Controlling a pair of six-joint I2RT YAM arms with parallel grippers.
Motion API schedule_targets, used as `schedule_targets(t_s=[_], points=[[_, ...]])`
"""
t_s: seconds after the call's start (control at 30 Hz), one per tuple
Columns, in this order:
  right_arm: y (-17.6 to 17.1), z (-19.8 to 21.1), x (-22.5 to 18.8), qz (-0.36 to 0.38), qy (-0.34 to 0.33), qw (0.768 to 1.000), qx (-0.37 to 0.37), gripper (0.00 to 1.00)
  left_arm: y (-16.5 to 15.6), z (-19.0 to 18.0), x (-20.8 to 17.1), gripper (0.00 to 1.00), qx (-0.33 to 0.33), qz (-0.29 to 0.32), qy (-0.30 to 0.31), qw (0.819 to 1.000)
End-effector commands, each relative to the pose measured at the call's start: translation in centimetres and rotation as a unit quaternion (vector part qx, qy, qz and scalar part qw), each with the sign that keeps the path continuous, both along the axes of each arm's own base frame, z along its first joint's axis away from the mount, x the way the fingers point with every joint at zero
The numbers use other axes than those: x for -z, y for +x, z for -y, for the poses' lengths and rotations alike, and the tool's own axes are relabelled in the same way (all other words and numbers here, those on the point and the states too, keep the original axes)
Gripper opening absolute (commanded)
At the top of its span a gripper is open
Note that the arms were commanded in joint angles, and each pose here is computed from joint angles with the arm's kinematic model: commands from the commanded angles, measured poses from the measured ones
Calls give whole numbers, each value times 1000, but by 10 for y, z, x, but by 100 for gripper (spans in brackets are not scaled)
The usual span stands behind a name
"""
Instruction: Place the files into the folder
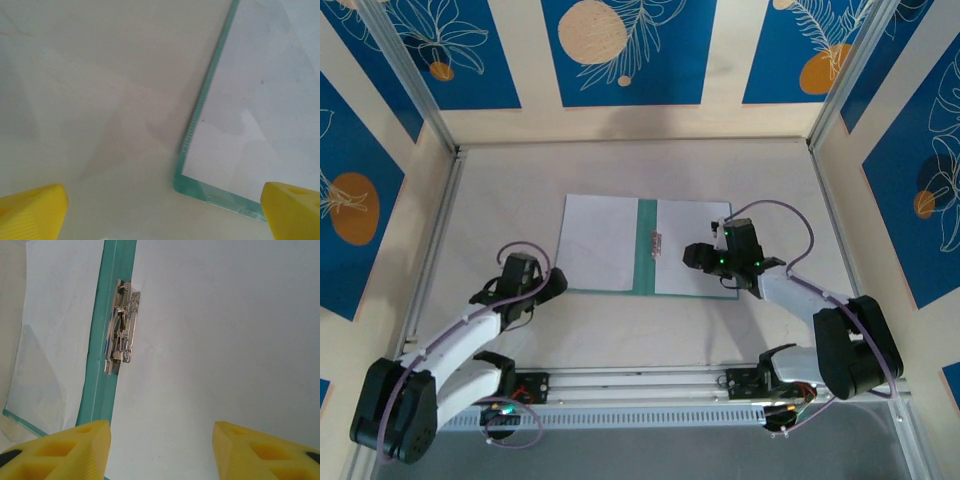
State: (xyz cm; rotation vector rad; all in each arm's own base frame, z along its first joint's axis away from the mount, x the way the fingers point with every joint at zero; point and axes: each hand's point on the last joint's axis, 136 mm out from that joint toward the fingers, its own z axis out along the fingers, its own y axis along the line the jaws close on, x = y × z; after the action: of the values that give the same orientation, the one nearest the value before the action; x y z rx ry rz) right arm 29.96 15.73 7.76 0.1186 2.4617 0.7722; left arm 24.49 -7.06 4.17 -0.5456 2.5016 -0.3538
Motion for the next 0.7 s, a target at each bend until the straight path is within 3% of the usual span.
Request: schedule_targets(t_s=[0.0, 0.2, 0.67], points=[[7, -4, -10, 14, -2, 1000, -7, 56, 8, 16, -9, 97, 22, -6, -39, 999], [8, -1, -10, 20, -9, 1000, -1, 56, 11, 31, -3, 90, 34, -22, -83, 996], [8, 1, -9, 18, -20, 1000, 2, 56, 15, 37, -3, 73, 36, -23, -106, 993]])
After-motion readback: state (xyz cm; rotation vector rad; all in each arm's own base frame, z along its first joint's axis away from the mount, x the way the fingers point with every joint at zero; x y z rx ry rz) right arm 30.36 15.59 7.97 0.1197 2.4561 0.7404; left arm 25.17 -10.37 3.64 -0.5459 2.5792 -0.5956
